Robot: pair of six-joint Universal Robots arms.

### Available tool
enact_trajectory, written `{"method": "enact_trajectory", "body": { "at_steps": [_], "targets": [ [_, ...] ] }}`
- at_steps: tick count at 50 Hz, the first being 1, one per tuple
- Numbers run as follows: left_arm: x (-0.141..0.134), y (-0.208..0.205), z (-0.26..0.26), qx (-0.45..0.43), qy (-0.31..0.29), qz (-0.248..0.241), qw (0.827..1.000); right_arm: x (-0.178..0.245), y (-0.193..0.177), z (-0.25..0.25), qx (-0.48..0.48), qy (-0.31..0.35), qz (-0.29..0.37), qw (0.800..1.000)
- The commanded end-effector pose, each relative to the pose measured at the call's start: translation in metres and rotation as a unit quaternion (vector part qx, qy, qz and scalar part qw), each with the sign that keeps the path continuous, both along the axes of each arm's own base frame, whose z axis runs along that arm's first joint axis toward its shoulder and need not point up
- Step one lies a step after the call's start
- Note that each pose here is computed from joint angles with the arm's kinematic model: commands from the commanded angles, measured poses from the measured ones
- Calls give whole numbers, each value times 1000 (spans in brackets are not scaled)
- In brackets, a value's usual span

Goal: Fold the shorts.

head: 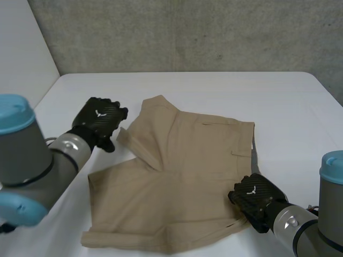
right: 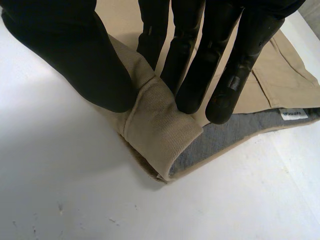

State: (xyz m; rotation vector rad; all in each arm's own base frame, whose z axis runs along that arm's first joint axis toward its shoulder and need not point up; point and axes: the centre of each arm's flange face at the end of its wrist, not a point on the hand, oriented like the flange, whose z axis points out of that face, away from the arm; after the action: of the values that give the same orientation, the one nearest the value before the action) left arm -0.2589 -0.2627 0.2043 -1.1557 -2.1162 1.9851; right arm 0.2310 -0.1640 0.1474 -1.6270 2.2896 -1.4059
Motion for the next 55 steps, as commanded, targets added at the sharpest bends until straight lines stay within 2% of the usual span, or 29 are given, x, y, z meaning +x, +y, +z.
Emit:
{"method": "enact_trajectory", "body": {
  "at_steps": [1, 9, 16, 20, 21, 25, 27, 30, 35, 42, 47, 51, 55],
  "targets": [
    [-15, -47, -41, 32, 4, -12, 999, 1, -1, -3, -7, -6, -2, 1000],
    [-26, -76, -70, 39, 0, -9, 999, 1, -2, -7, -6, -7, -3, 1000],
    [-30, -83, -84, 46, -6, -5, 999, 2, -4, -8, -10, -10, -5, 1000],
    [-25, -86, -84, 37, -16, 34, 999, 1, -4, -9, -10, -9, -5, 1000],
    [-22, -87, -83, 33, -23, 58, 998, 2, -5, -8, -11, -10, -5, 1000],
    [-17, -81, -79, 19, -58, 108, 992, 2, -4, -8, -10, -10, -5, 1000],
    [-20, -75, -77, 11, -77, 118, 990, 2, -4, -8, -10, -9, -5, 1000],
    [-26, -58, -74, -3, -112, 117, 987, 2, -4, -8, -9, -11, -6, 1000],
    [-29, -45, -74, -8, -136, 102, 985, 2, -4, -8, -7, -18, -11, 1000],
    [-38, -35, -71, -11, -135, 86, 987, 2, -4, -8, -5, -21, -13, 1000],
    [-35, -32, -50, -26, -121, 96, 988, 2, -7, -8, -8, -31, -21, 999],
    [-26, -22, -24, -35, -90, 105, 990, 3, -9, -7, -11, -41, -27, 999],
    [-16, -1, 4, -30, -34, 113, 993, 4, -11, -5, -11, -54, -35, 998]
  ]
}}
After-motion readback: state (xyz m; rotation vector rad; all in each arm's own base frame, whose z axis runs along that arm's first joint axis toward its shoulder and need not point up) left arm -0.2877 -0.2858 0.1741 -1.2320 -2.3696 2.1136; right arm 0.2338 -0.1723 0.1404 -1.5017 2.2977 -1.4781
